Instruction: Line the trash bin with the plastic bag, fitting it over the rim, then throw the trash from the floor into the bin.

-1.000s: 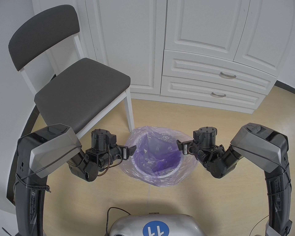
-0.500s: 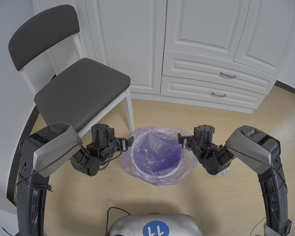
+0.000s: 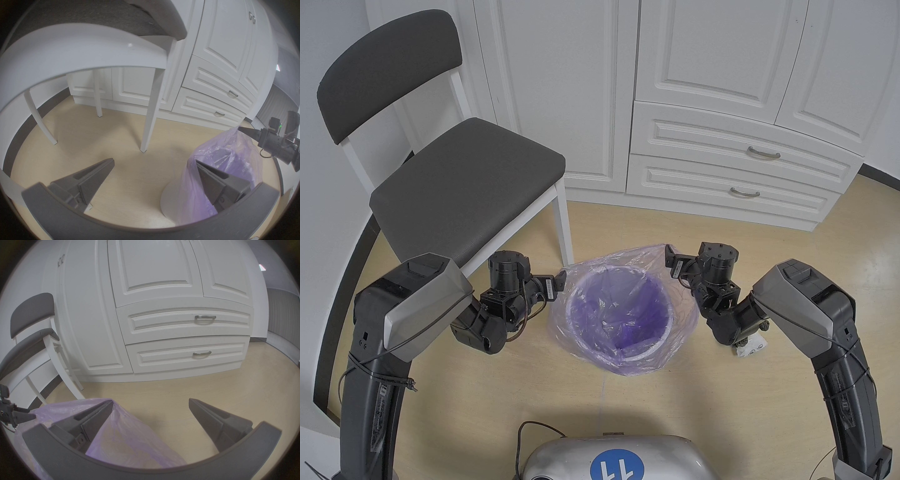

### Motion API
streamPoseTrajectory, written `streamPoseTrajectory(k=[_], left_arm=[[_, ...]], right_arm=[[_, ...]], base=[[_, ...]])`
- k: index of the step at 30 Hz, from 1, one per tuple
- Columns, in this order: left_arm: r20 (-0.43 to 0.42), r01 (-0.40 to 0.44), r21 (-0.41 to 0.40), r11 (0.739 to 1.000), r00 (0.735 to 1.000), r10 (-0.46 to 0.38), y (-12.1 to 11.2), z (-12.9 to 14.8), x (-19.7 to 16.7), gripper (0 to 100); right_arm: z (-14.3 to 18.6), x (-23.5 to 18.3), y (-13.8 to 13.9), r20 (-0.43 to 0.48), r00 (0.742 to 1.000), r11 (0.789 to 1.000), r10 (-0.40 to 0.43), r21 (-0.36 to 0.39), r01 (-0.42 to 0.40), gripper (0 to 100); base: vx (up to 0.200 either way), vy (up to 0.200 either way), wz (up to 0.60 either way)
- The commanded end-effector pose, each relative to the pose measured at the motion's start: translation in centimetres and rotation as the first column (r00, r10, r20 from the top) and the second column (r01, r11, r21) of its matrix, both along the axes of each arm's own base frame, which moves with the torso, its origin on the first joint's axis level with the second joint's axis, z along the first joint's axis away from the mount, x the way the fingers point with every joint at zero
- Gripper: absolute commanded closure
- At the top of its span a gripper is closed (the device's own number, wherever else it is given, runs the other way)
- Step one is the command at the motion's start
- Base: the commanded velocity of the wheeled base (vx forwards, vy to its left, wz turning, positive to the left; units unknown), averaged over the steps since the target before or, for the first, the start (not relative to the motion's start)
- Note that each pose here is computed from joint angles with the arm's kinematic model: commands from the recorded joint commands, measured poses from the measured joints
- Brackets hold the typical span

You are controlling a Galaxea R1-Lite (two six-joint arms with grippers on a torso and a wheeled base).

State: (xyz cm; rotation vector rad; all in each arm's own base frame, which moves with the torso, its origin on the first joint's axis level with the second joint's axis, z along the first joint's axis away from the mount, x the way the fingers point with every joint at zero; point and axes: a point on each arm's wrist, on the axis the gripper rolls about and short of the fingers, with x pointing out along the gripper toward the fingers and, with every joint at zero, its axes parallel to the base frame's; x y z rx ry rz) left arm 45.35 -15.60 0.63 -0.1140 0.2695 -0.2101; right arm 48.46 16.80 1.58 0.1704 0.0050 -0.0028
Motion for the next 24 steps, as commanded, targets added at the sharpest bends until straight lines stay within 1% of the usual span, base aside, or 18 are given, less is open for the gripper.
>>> streamPoseTrajectory(k=[1,4,6,10,16,21,24], left_arm=[[-0.002,-0.025,0.003,1.000,1.000,0.025,0.0,-1.3,0.7,0],[0.016,-0.073,0.008,0.997,0.997,0.073,0.3,-1.8,1.7,0],[0.023,-0.083,0.007,0.997,0.996,0.083,0.3,-2.2,2.1,0],[0.029,-0.098,0.001,0.995,0.995,0.098,0.5,-2.7,2.8,0],[0.040,-0.106,-0.037,0.994,0.993,0.107,0.3,-3.1,3.5,0],[0.037,-0.106,-0.036,0.994,0.994,0.107,0.3,-3.6,3.6,0],[0.008,-0.114,-0.019,0.993,0.993,0.114,0.3,-4.2,3.4,0]], right_arm=[[-1.0,0.3,0.0,-0.011,1.000,1.000,0.001,0.000,-0.001,0],[-1.5,0.0,0.3,-0.027,1.000,1.000,0.011,-0.004,-0.011,0],[-2.0,-0.1,0.4,-0.035,0.999,1.000,0.017,-0.008,-0.018,0],[-2.4,0.0,0.4,-0.038,0.999,1.000,0.020,-0.008,-0.021,0],[-3.2,0.8,0.3,-0.029,0.999,1.000,0.013,0.025,-0.012,0],[-3.8,1.4,0.0,-0.021,1.000,1.000,0.002,0.028,-0.002,0],[-4.5,1.6,-0.4,-0.038,0.999,1.000,-0.004,0.020,0.005,0]], base=[[0.000,0.000,0.00],[0.000,0.000,0.00],[0.000,0.000,0.00],[0.000,0.000,0.00],[0.000,0.000,0.00],[0.000,0.000,0.00],[0.000,0.000,0.00]])
